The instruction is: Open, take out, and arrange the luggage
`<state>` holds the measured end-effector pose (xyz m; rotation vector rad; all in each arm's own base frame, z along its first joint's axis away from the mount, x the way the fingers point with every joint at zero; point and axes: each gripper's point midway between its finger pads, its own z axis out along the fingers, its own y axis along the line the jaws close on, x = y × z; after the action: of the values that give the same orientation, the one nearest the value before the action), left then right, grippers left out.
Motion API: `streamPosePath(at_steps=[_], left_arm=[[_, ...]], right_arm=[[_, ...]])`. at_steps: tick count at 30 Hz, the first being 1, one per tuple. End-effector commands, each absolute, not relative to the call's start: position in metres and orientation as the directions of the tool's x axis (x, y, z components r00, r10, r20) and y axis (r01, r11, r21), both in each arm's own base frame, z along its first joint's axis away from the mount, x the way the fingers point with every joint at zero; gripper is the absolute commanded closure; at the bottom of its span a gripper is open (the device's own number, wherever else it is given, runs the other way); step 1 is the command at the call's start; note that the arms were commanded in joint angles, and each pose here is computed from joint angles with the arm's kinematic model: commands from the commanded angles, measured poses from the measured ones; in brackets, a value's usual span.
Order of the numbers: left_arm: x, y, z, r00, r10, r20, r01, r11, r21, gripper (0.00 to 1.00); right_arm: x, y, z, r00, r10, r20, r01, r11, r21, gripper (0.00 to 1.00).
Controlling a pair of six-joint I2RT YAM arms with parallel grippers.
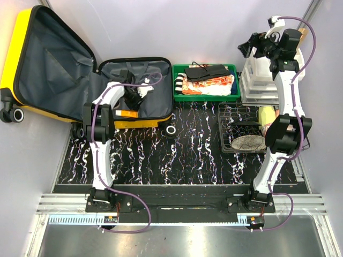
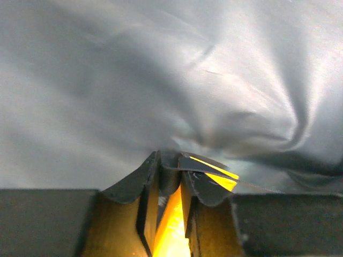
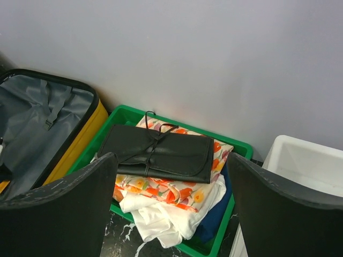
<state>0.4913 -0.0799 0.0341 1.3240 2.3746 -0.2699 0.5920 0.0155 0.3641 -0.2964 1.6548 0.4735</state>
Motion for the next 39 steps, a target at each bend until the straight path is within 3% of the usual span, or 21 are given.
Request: streamPosePath(at_steps=[1,9,13,14,17,24,32,39], left_arm=[[0.559,-0.061,0.091,-0.42,0.713,-0.561,0.749,0.622,0.23,0.78],[0.56,-0.039,0.132,-0.428,0.667,-0.61,0.716,0.662,0.222,0.82],[0.523,-0.039,0.131,-0.441,0.71,-0.549,0.782,0.604,0.155,0.46],[0.507,-0.038,0.128,-0.445,0.727,-0.523,0.807,0.579,0.119,0.33],[0.482,-0.034,0.127,-0.441,0.749,-0.494,0.831,0.549,0.091,0.25],[0.462,0.015,0.13,-0.483,0.75,-0.452,0.82,0.569,0.067,0.24],[0.476,0.052,0.081,-0.505,0.795,-0.336,0.817,0.566,0.111,0.29],[0.505,0.045,0.064,-0.467,0.805,-0.366,0.828,0.543,0.139,0.32]], right_arm=[[0.583,0.025,0.392,-0.092,0.092,-0.991,-0.46,0.879,0.124,0.09],[0.585,0.027,0.385,-0.101,0.1,-0.99,-0.462,0.876,0.136,0.09],[0.584,0.029,0.383,-0.109,0.107,-0.988,-0.469,0.871,0.146,0.09],[0.583,0.03,0.384,-0.106,0.106,-0.989,-0.471,0.87,0.144,0.09],[0.582,0.031,0.383,-0.11,0.11,-0.988,-0.474,0.868,0.15,0.09],[0.579,0.037,0.384,-0.105,0.11,-0.988,-0.496,0.855,0.148,0.09],[0.575,0.046,0.38,-0.12,0.116,-0.986,-0.528,0.833,0.162,0.09],[0.569,0.05,0.376,-0.135,0.106,-0.985,-0.537,0.828,0.162,0.09]])
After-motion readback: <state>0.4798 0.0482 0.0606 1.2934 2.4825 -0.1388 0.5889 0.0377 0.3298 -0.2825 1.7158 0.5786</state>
